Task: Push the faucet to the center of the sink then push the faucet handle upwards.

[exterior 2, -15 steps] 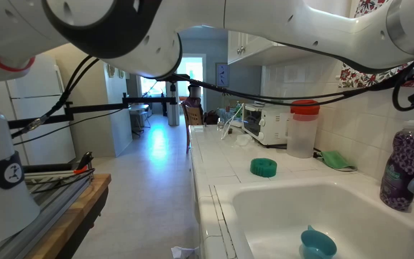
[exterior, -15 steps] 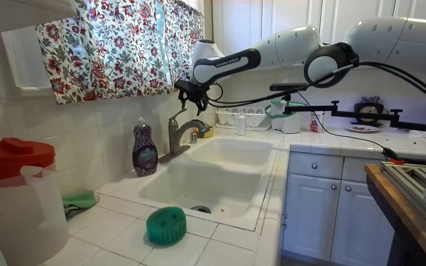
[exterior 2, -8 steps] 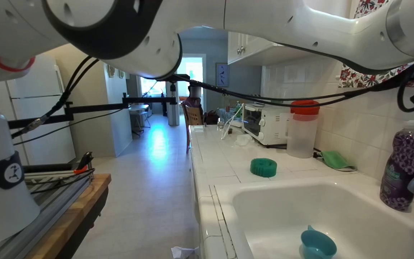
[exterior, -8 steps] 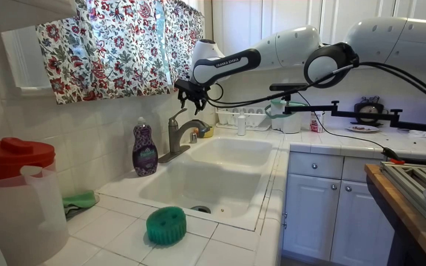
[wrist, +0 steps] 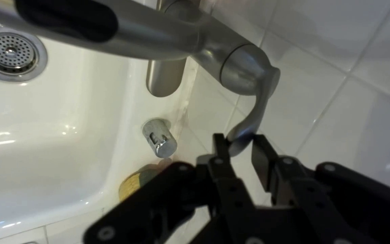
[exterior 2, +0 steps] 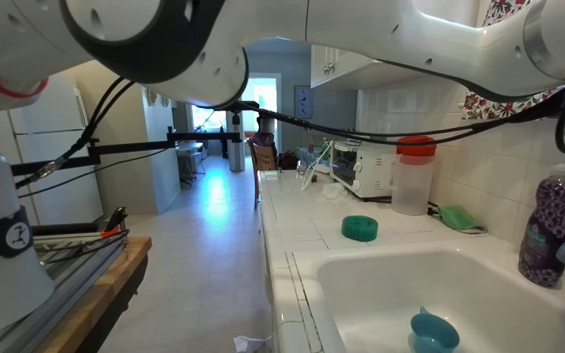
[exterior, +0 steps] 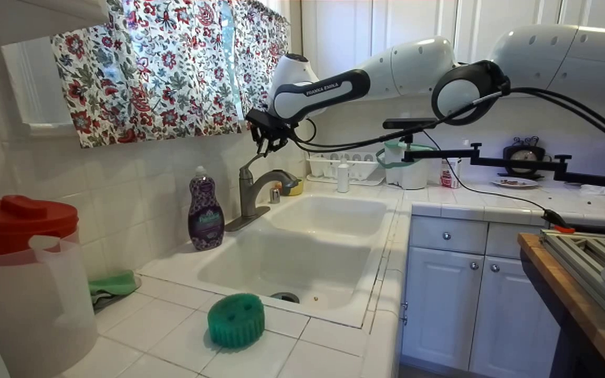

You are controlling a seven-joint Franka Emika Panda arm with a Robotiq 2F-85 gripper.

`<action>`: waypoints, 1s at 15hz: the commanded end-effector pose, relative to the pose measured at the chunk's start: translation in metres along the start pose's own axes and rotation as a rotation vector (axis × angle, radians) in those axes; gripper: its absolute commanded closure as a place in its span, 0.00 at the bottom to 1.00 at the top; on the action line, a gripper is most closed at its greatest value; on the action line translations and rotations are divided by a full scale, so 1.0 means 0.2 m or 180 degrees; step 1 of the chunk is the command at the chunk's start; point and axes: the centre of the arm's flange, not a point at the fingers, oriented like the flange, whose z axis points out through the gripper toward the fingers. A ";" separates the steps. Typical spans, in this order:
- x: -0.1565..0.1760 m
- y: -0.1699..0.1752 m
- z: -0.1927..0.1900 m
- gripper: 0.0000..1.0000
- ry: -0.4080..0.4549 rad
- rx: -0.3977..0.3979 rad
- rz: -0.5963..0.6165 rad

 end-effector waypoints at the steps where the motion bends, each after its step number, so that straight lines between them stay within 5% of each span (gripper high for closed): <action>1: -0.07 0.17 -0.10 0.95 -0.0061 0.0123 -0.0148; 10: -0.09 -0.03 -0.25 1.00 -0.0030 0.0372 -0.0772; 11: -0.11 -0.04 -0.26 0.93 -0.0058 0.0393 -0.0802; 12: -0.12 -0.05 -0.29 0.73 -0.0084 0.0403 -0.0789; 13: -0.13 -0.06 -0.32 0.67 -0.0133 0.0430 -0.0771; 14: -0.14 -0.07 -0.34 0.91 -0.0193 0.0433 -0.0744; 15: -0.15 -0.08 -0.38 0.92 -0.0318 0.0456 -0.0727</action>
